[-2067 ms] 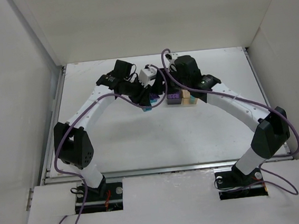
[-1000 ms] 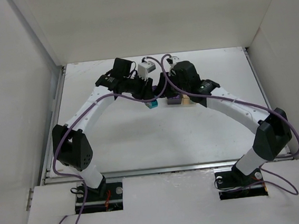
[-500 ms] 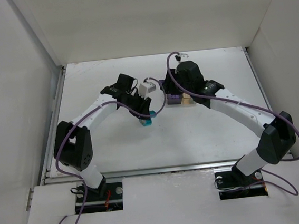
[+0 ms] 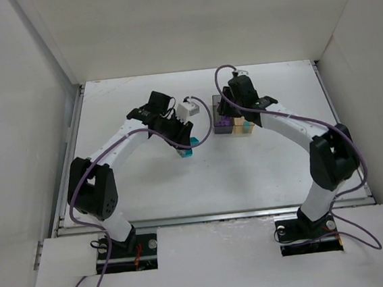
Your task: Sort the legos into containers by color
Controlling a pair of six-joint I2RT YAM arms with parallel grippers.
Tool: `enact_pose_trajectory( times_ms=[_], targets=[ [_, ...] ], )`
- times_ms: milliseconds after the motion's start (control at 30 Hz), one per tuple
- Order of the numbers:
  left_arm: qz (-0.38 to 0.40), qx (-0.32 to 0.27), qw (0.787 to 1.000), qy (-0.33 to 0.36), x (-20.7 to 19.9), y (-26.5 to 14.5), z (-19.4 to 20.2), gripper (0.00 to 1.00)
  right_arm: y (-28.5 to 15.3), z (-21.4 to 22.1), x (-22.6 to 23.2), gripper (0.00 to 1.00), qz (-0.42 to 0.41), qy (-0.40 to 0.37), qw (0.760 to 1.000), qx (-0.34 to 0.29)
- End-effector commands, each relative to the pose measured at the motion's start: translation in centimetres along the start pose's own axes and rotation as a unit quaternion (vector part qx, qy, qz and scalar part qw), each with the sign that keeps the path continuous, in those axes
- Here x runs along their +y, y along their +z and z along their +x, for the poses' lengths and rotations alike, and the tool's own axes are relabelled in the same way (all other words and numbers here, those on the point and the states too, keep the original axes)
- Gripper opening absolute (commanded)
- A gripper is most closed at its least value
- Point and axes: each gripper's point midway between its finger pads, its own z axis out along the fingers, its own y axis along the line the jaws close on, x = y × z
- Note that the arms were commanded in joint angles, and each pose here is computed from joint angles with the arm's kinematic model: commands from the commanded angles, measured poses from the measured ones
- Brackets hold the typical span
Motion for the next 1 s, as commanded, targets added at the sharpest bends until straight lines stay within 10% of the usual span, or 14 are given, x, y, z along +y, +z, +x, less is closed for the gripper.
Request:
enact_pose_trajectory(
  times_ms=[0, 333, 733, 967],
  targets=[
    [-0.020, -0.088, 0.995, 0.050, -1.2, -4.4, -5.3, 0.00, 1.8, -1.3, 0.2, 0.20, 0.004, -0.012, 1.000, -0.006],
    [-0.002, -0.155, 0.987, 0.051, -3.3, -7.2, -8.7, 0.00, 1.1, -3.6, 1.0, 0.90, -0.020, -0.080, 0.996, -0.028],
    [0.014, -0.268, 0.962, 0.050, -4.0, -12.5, -16.9, 0.00, -13.3, -1.2, 5.1, 0.92, -0.249, -0.232, 0.936, -0.087],
    [-0.023, -0.297, 0.949, -0.106, -1.8, -12.3, -19.7, 0.00, -17.8, -2.0, 11.0, 0.94, -0.311, -0.125, 0.928, -0.161]
  ],
)
